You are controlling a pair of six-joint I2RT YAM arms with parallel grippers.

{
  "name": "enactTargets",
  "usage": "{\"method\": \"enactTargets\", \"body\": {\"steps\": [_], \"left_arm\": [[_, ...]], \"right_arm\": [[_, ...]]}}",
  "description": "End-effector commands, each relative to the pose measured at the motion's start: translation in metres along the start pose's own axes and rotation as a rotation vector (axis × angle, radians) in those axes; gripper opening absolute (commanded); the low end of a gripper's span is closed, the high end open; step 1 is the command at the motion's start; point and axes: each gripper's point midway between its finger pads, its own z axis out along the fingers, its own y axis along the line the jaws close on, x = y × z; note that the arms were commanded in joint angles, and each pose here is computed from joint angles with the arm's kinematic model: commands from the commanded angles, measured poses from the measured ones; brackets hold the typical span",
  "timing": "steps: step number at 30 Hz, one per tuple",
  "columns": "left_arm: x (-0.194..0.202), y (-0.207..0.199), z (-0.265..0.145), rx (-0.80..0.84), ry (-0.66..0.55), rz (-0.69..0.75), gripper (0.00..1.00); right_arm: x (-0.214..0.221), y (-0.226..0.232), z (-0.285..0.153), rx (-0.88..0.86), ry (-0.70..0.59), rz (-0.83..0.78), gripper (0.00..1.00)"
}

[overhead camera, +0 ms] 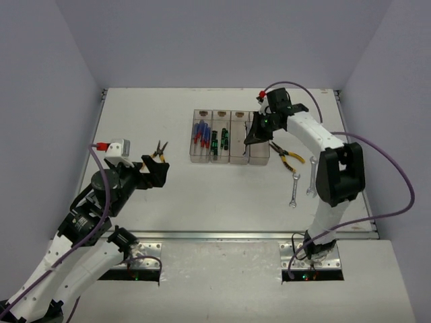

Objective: Sort the tools into containers

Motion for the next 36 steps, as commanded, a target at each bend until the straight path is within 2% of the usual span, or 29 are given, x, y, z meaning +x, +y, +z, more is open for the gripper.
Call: {"method": "enactTargets", "body": {"steps": [1, 7, 9, 12, 14, 15, 19, 22, 27, 29, 36], "left_arm": [[-0.009, -0.006, -0.001, 0.028, -0.043, -0.017, 1.00], [-0.011, -0.006, -0.003, 0.033, -0.055, -0.021, 1.00], [-0.011, -0.007, -0.003, 0.036, -0.056, -0.021, 1.00], [-0.010, -0.008, -0.003, 0.041, -0.052, -0.018, 1.00], [-0.010, -0.008, -0.003, 0.043, -0.052, -0.018, 1.00], [-0.011, -0.008, -0.003, 0.044, -0.052, -0.017, 1.00], [-0.012, -0.008, -0.004, 0.042, -0.058, -0.020, 1.00], [-0.014, -0.006, -0.007, 0.040, -0.073, -0.026, 1.00], [-0.018, -0.005, -0.014, 0.050, -0.104, -0.040, 1.00], [-0.020, -0.005, -0.015, 0.052, -0.113, -0.044, 1.00], [-0.019, -0.005, -0.015, 0.050, -0.113, -0.047, 1.00]], "right_arm": [[-0.056, 0.020, 0.016, -0.051, -0.064, -0.025, 0.00], [-0.075, 0.005, 0.062, -0.023, -0.020, -0.011, 0.02], [-0.076, 0.004, 0.064, -0.018, -0.013, -0.010, 0.15], [-0.077, 0.001, 0.053, 0.024, -0.020, -0.028, 0.51], [-0.080, 0.001, 0.038, 0.050, -0.044, -0.049, 0.64], [-0.080, 0.005, 0.022, 0.064, -0.061, -0.069, 0.67], [-0.070, -0.020, -0.035, 0.237, -0.147, -0.107, 0.75], [-0.030, -0.073, -0.069, 0.389, -0.136, -0.024, 0.79], [0.028, -0.132, -0.111, 0.551, -0.142, 0.100, 0.79], [0.056, -0.156, -0.111, 0.620, -0.101, 0.107, 0.79], [0.115, -0.185, -0.090, 0.668, 0.094, 0.111, 0.74]]}}
